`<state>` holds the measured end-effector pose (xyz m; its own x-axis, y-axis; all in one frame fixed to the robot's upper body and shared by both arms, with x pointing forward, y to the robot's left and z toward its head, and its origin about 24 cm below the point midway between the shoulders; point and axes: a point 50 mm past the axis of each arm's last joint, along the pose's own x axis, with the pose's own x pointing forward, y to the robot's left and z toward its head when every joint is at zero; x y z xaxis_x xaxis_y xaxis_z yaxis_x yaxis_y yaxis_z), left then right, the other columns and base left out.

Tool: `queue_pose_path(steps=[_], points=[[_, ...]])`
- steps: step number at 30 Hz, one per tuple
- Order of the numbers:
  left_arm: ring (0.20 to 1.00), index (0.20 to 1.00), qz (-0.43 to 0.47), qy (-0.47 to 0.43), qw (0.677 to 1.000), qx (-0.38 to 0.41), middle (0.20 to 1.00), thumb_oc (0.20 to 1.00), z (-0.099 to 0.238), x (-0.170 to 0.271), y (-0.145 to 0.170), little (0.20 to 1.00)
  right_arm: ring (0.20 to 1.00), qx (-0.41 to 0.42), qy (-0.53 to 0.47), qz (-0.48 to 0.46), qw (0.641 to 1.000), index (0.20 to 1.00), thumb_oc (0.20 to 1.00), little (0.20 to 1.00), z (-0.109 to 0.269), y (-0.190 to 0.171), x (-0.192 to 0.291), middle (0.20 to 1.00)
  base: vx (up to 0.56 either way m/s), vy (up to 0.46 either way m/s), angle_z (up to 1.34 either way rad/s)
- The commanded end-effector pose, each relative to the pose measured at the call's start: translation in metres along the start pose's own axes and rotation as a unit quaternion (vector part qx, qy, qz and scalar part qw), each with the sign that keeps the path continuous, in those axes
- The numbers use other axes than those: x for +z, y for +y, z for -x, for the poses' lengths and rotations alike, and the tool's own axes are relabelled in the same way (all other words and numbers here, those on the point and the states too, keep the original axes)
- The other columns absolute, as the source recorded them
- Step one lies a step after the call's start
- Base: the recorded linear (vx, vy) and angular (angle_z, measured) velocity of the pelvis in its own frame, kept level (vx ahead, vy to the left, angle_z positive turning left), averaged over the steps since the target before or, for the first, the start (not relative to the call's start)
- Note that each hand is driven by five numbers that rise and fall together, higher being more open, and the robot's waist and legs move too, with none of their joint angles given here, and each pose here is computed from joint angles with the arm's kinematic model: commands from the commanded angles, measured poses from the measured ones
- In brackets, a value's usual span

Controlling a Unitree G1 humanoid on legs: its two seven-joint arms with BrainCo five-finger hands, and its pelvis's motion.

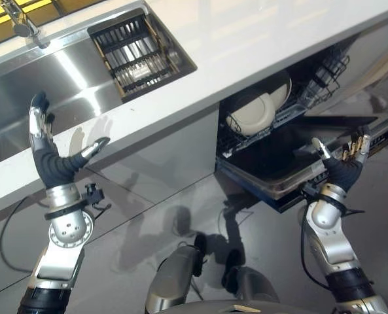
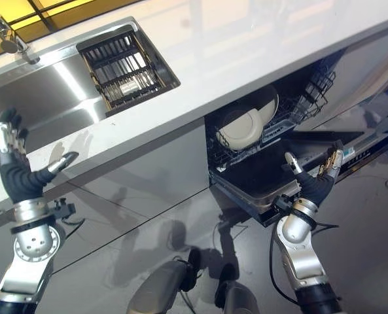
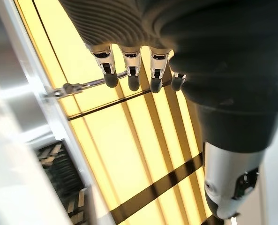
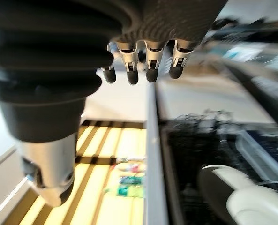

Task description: Pick up plates and place into dishwasher.

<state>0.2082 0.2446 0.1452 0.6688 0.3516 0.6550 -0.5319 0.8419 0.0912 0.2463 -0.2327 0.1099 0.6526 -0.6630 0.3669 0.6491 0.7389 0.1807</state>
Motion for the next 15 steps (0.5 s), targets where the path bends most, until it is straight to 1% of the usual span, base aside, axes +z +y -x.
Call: queue_pose_path(steps=[1, 4, 7, 12, 15], points=[[1.0, 1.0, 0.053, -0.074, 0.995, 0.043, 1.0, 1.0, -0.011, 0.02, -0.015, 1.0, 1.0, -0.045, -0.041, -0.037, 0.997, 1.0, 1.0, 1.0, -0.015, -0.009, 0.012, 1.0, -0.31, 0.205, 0.23], [1.0, 1.0, 0.069, -0.093, 0.992, 0.051, 1.0, 1.0, -0.023, 0.027, -0.032, 1.0, 1.0, -0.077, -0.063, -0.048, 0.994, 1.0, 1.0, 1.0, -0.033, -0.011, 0.018, 1.0, -0.26, 0.13, 0.3], [1.0, 1.0, 0.065, -0.108, 0.99, 0.061, 1.0, 1.0, -0.021, 0.03, -0.038, 1.0, 1.0, -0.113, -0.066, -0.052, 0.99, 1.0, 1.0, 1.0, -0.047, -0.012, 0.019, 1.0, -0.14, 0.157, -0.01], [1.0, 1.0, 0.066, -0.1, 0.99, 0.076, 1.0, 1.0, -0.016, 0.029, -0.038, 1.0, 1.0, -0.19, -0.046, -0.074, 0.978, 1.0, 1.0, 1.0, -0.046, -0.019, 0.009, 1.0, -0.03, 0.126, -0.11], [1.0, 1.0, 0.074, -0.098, 0.99, 0.076, 1.0, 1.0, -0.01, 0.031, -0.04, 1.0, 1.0, -0.196, -0.011, -0.118, 0.973, 1.0, 1.0, 1.0, -0.049, -0.016, 0.005, 1.0, 0.0, 0.131, -0.13]])
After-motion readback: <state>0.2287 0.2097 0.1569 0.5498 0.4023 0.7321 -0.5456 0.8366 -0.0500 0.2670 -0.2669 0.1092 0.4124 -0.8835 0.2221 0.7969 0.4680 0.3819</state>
